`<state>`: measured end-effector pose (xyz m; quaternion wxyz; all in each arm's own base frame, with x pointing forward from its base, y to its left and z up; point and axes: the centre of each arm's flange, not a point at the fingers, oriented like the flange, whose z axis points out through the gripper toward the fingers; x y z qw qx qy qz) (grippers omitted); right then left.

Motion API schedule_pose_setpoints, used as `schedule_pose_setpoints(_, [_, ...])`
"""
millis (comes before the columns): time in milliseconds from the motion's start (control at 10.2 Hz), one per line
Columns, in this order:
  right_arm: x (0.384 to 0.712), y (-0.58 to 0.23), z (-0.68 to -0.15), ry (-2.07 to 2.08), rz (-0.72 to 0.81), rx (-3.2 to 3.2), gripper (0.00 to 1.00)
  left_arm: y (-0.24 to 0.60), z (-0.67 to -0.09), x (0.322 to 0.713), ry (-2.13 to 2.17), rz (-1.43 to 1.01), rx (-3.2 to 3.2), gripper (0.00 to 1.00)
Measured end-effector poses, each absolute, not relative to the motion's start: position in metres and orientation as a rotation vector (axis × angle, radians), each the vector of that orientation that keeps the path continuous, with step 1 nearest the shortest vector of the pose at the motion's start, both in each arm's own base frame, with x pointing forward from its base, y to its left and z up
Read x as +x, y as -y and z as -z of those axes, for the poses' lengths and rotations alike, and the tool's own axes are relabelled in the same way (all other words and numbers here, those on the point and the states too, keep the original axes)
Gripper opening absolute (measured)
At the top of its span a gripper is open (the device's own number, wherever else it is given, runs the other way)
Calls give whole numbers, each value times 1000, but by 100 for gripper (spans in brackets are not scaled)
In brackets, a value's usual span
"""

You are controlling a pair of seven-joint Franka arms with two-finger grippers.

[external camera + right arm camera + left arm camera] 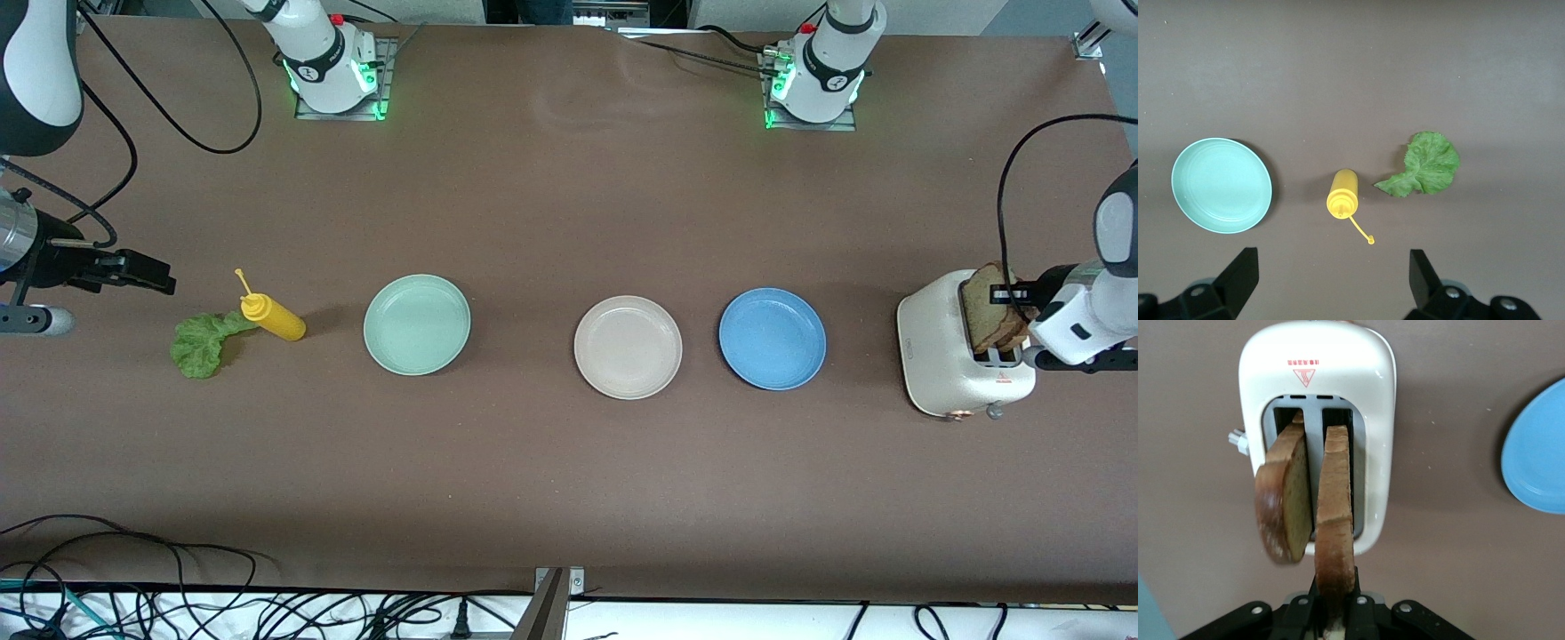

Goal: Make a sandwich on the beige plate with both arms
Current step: 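Lower the left gripper onto a toast slice in the toaster and grasp, then lift the toast out and carry it to the beige plate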

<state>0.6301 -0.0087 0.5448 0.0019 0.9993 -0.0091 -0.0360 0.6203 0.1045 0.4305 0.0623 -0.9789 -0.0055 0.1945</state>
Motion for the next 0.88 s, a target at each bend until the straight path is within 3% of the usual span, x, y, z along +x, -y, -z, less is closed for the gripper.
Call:
schedule_pose_setpoints(488, [630,9,-545,29,113,3135,100,6,-501,621,-197,-612,-2926,9])
schedule_pose_setpoints(879, [630,9,-545,30,113,3136,100,86,-501,614,-380,-666,-3132,9])
